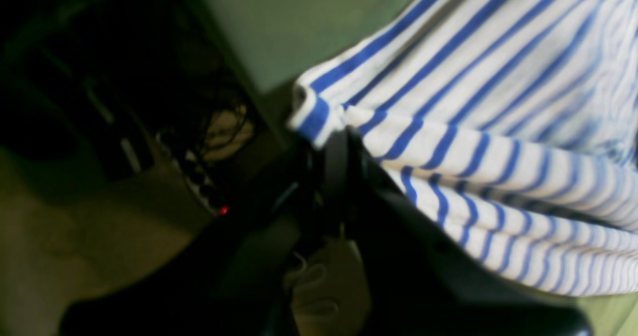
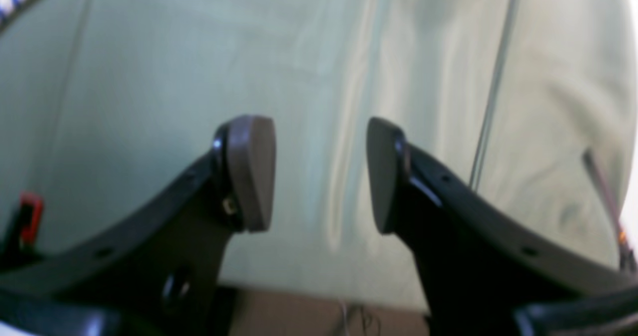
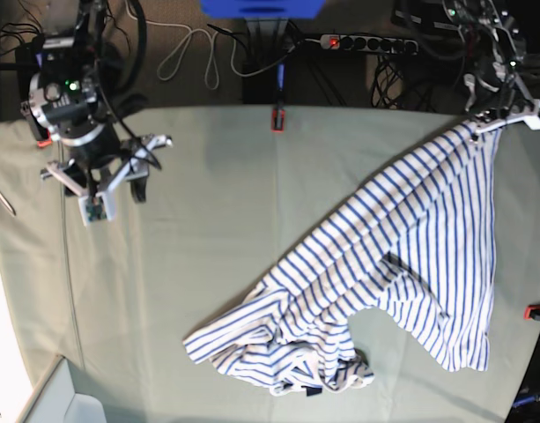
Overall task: Layout the t-shirt on the table in an organized manner, then fold the t-shirt properly
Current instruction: 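Grasp the shirt hem with the right gripper, then lift the shirt high with both grippers, stretching it between them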
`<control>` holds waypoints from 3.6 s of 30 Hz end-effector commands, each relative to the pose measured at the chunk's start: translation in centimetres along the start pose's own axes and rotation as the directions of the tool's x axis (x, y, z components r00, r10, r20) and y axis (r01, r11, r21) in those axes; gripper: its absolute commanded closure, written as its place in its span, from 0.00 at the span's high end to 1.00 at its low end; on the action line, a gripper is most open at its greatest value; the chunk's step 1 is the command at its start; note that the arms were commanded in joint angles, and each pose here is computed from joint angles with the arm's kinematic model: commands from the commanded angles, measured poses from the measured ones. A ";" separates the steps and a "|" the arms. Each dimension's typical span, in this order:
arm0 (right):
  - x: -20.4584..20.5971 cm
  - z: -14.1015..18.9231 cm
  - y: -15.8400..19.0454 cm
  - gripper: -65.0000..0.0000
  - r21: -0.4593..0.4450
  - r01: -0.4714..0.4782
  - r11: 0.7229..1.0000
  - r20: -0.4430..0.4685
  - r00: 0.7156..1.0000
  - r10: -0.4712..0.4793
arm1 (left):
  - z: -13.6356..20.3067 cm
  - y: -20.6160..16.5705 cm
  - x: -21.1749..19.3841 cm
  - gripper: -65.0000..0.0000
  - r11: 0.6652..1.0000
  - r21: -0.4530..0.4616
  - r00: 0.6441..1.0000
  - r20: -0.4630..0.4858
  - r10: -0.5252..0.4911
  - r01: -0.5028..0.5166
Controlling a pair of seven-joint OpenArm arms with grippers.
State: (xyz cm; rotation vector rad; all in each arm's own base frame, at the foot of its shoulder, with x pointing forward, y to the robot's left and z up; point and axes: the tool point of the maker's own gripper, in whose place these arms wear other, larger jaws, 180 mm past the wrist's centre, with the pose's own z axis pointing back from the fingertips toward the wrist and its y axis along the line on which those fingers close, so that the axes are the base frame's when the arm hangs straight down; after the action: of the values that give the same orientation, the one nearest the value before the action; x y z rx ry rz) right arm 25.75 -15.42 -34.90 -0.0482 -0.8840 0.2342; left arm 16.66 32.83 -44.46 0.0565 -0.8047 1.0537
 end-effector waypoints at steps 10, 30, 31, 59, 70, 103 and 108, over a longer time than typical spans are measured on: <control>3.7 -2.3 0.7 0.47 0.035 -0.014 0.999 0.082 0.997 0.011 | 4.4 5.6 11.1 0.00 0.992 0.097 0.952 0.302 0.047 -0.080; 5.9 -14.4 10.0 0.64 0.289 -0.059 0.955 -0.066 0.995 0.081 | 5.2 8.6 14.4 0.00 0.983 0.155 0.949 0.312 0.048 -0.100; 5.6 -14.7 10.4 0.64 0.298 -0.050 0.953 -0.076 0.994 0.076 | 5.1 8.5 14.4 0.00 0.983 0.152 0.949 0.311 0.051 -0.103; 4.6 -11.5 7.9 0.00 0.275 -0.004 0.961 0.112 0.993 -0.027 | 4.9 7.6 14.8 0.00 0.985 0.127 0.944 0.322 0.067 -0.113; 3.9 -0.6 -2.9 0.00 -0.009 0.017 1.000 0.250 0.968 -0.014 | 6.6 3.5 15.7 0.00 0.994 0.036 0.920 0.382 0.081 -0.103; 8.7 7.5 -9.9 0.00 -0.090 0.119 0.989 0.573 0.818 -0.046 | 11.7 -16.0 23.5 0.00 0.917 -0.383 0.806 0.575 0.143 0.110; 15.7 7.3 -9.2 0.00 -0.047 0.131 0.990 0.722 0.689 -0.057 | 14.3 -22.7 27.0 0.00 0.843 -0.488 0.757 0.632 0.166 0.223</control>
State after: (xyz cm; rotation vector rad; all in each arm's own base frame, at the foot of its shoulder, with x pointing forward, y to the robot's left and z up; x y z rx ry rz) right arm 31.52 -21.40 -19.06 0.0010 -1.6152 0.1044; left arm 33.37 35.11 -12.12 -0.0707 -1.6678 0.7418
